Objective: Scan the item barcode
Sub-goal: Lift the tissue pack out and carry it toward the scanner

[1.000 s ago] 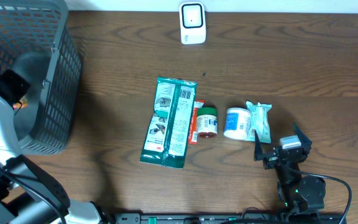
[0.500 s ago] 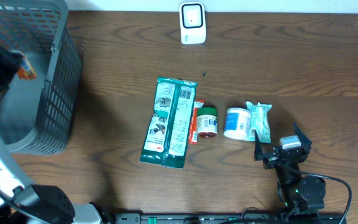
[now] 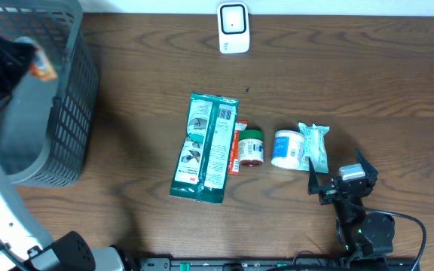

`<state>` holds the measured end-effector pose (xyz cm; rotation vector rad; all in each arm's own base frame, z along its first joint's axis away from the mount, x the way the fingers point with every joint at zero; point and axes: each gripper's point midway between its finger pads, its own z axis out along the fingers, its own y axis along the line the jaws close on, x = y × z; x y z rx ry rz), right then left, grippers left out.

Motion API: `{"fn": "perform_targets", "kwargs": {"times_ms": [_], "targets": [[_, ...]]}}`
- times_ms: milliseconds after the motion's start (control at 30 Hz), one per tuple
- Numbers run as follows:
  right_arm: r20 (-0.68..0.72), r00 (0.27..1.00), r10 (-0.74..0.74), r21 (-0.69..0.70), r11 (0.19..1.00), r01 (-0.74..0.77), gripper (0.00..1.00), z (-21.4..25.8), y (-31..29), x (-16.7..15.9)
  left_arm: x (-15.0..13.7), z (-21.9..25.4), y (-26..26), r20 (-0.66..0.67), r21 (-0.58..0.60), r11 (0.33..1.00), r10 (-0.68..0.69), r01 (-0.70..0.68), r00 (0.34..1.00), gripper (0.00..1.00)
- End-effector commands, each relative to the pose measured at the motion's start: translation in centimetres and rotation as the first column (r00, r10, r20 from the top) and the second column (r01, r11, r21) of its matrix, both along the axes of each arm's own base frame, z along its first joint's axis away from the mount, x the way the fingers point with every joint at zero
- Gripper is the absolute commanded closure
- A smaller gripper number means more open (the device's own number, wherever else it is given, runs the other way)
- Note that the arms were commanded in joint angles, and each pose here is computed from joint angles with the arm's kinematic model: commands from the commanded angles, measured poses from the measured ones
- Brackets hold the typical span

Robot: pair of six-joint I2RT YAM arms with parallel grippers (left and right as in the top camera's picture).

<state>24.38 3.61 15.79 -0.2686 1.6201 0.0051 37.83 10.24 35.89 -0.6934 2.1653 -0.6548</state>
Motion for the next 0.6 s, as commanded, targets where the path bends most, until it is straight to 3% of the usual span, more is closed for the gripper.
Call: {"fn": "perform_targets", "kwargs": {"times_ms": [0, 267, 567], "targets": [[0.000, 1.000, 0.007, 0.000, 1.000, -0.007, 0.01, 0.0, 0.2, 0.0, -0.2, 1.4, -4.9, 0.045, 0.013, 0.985, -0.174, 0.173, 0.984, 0.92], [0.000, 1.000, 0.007, 0.000, 1.000, -0.007, 0.01, 0.0, 0.2, 0.0, -1.1, -1.5, -12.7, -0.056, 0.015, 0.909, -0.414, 0.416, 0.908, 0.92], [0.000, 1.000, 0.007, 0.000, 1.000, -0.007, 0.01, 0.0, 0.2, 0.0, -1.5, -12.0, -18.3, -0.306, -0.117, 0.831, -0.551, 0.544, 0.776, 0.92]]}}
